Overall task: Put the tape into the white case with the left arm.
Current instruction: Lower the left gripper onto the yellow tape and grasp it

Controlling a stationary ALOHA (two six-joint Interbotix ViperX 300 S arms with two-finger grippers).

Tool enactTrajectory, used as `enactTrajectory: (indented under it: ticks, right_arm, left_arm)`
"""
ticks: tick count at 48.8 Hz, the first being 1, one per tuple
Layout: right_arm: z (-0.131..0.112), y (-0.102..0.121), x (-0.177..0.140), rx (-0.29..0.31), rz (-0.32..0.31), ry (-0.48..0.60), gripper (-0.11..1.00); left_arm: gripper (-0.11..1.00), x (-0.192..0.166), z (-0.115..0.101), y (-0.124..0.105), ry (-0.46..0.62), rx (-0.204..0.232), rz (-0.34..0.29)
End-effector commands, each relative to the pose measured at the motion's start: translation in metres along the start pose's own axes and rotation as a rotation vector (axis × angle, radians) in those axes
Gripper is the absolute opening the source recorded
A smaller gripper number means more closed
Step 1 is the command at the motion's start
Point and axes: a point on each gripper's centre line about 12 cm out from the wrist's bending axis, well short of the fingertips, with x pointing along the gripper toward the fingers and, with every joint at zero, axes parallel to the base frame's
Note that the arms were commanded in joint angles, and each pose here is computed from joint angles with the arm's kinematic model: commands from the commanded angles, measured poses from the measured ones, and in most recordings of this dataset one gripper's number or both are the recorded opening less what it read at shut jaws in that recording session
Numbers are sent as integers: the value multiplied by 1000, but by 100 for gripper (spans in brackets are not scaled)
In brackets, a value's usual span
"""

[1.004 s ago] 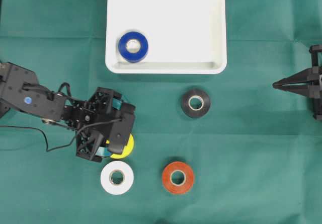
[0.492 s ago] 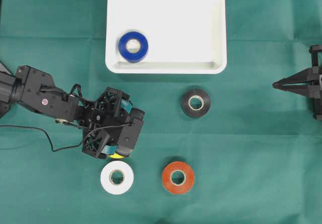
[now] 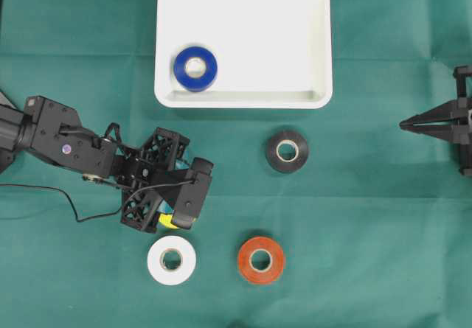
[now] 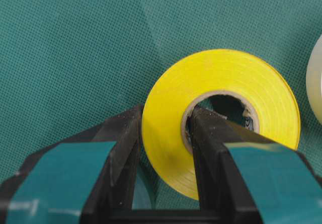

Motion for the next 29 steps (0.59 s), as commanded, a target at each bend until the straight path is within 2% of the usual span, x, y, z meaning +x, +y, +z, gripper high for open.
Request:
enactTrajectory:
  ticks: [1, 10, 21, 29]
  right_arm:
    - [5, 0, 1, 2, -1, -15, -9]
    - [5, 0, 1, 2, -1, -12, -9]
    - [5, 0, 1, 2, -1, -15, -9]
    - [5, 0, 1, 2, -1, -14, -9]
  left_arm:
    - [25, -11, 14, 2, -44, 2, 6]
    - [25, -19, 24, 0, -60, 7, 2]
    - [25, -49, 52, -10, -102, 38, -12]
    - [25, -67, 64, -16, -113, 54, -23]
